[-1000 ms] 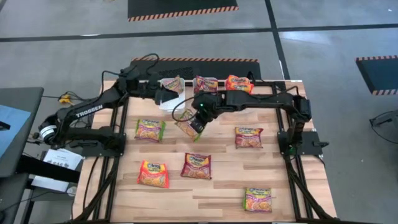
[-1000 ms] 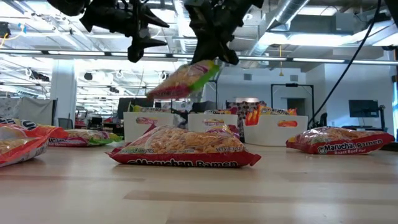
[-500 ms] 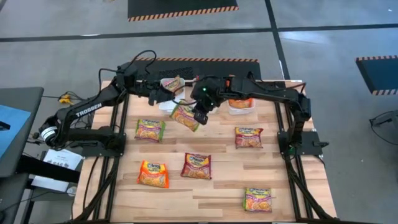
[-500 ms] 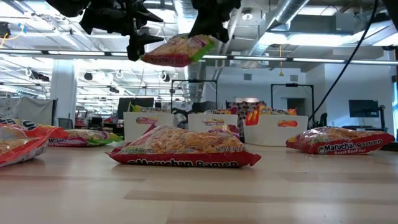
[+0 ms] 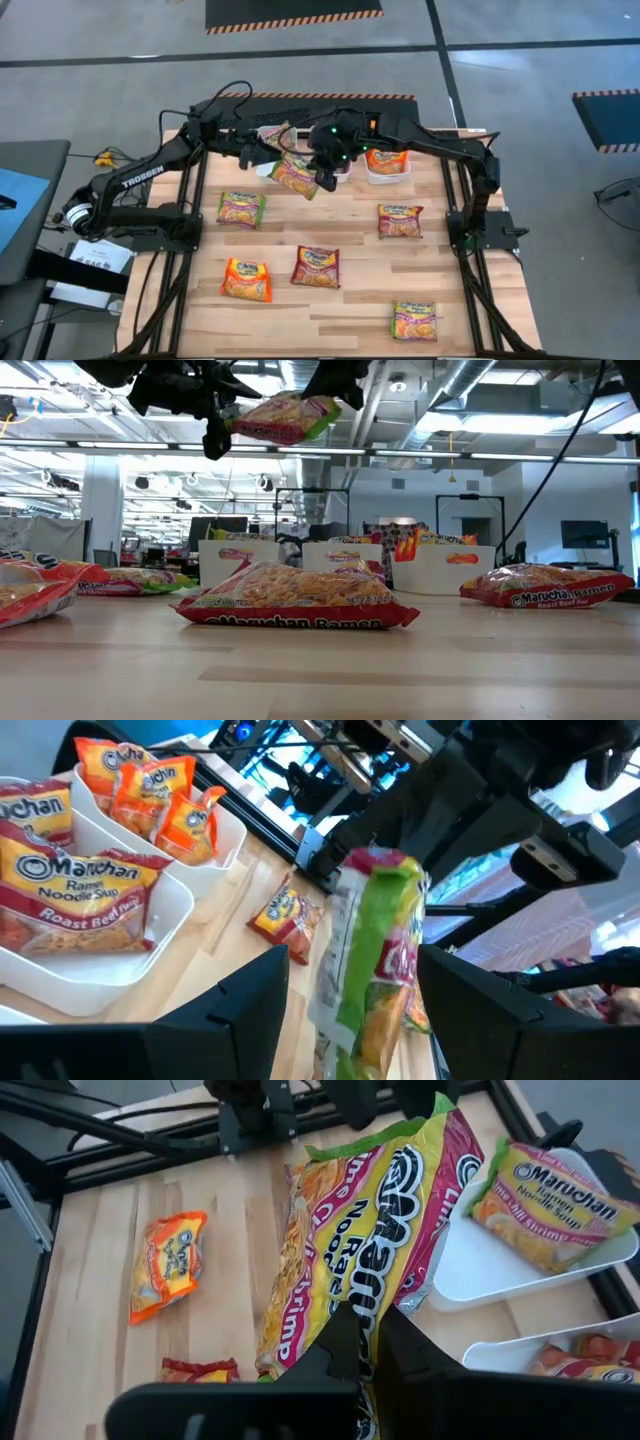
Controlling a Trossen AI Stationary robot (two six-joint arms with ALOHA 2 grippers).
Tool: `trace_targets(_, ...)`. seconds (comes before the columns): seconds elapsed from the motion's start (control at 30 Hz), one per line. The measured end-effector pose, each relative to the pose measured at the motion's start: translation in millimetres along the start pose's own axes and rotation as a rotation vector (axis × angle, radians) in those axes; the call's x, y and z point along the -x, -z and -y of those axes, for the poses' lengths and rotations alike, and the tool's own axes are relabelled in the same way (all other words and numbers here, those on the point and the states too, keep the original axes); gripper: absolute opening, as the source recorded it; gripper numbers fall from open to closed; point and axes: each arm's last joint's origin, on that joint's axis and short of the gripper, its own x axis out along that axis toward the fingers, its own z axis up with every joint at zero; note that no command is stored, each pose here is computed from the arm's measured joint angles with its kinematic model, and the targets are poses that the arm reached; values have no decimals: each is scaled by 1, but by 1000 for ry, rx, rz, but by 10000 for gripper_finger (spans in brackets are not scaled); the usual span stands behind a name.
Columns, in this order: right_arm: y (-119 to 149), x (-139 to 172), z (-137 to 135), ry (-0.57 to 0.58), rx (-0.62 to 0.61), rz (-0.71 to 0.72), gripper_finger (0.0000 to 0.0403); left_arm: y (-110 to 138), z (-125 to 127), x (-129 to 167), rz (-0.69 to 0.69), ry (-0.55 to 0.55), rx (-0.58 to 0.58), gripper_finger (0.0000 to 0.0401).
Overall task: Sort Maruchan noodles
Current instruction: Put the green noodle pack into the left white bin
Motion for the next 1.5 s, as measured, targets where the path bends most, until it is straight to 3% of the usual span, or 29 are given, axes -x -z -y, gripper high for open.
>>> trace_targets(0.67, -10, -2, 10, -38, 7, 94, 16, 2, 2, 0, -52, 70, -39, 203)
trace_targets(0.87, -10, -2, 10, -40, -15, 94, 55, 3, 2, 0, -67, 90, -37, 142)
trace_targets(1.07, -10, -2, 10, -37, -15, 93, 65, 3, 2, 0, -58, 76, -39, 70)
trace_targets(1.5, -11, -2, 11, -27, -14, 101, 68, 3, 2, 0, -60, 77, -12, 60)
